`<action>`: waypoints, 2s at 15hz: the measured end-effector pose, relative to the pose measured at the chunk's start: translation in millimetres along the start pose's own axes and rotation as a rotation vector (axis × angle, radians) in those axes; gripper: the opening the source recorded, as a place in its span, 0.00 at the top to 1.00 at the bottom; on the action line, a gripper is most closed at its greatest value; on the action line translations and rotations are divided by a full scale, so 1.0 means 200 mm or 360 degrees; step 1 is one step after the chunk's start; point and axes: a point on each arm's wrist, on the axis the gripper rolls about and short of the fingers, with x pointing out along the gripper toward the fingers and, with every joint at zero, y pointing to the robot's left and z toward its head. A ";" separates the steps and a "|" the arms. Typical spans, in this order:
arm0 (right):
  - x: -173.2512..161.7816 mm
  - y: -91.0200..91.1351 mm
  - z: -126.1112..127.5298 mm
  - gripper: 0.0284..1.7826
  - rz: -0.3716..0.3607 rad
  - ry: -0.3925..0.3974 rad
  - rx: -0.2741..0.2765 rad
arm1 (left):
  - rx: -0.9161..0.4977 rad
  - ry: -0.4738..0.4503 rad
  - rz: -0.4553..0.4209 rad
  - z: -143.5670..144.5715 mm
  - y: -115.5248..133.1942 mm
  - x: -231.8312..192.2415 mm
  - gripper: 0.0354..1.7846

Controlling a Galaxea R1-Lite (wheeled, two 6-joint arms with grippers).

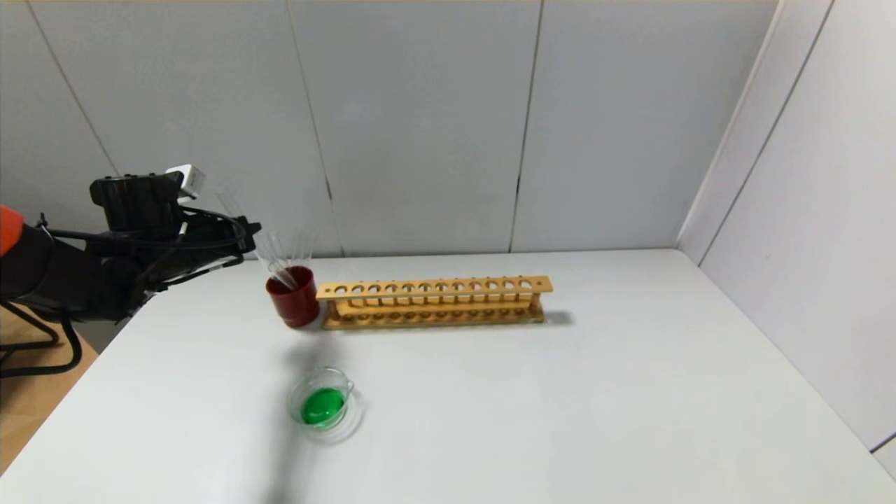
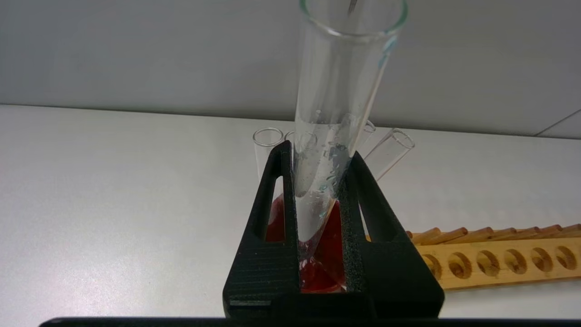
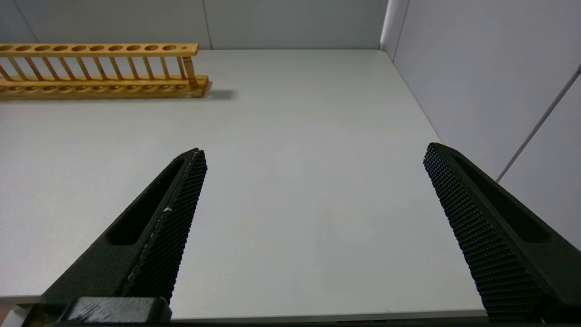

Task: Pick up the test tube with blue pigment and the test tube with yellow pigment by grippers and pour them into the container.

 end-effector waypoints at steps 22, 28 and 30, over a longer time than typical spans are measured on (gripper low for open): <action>0.00 0.00 0.00 0.02 0.0000 0.0000 0.0000 | 0.0020 0.0025 -0.0042 -0.18 -0.02 0.05 0.44; 0.00 0.00 0.00 0.02 0.0000 0.0000 0.0000 | 0.0049 -0.0073 -0.0082 -0.06 -0.08 -0.02 0.04; 0.00 0.00 0.00 0.02 0.0000 0.0000 0.0000 | 0.0065 -0.0128 -0.0100 0.02 -0.11 -0.08 0.02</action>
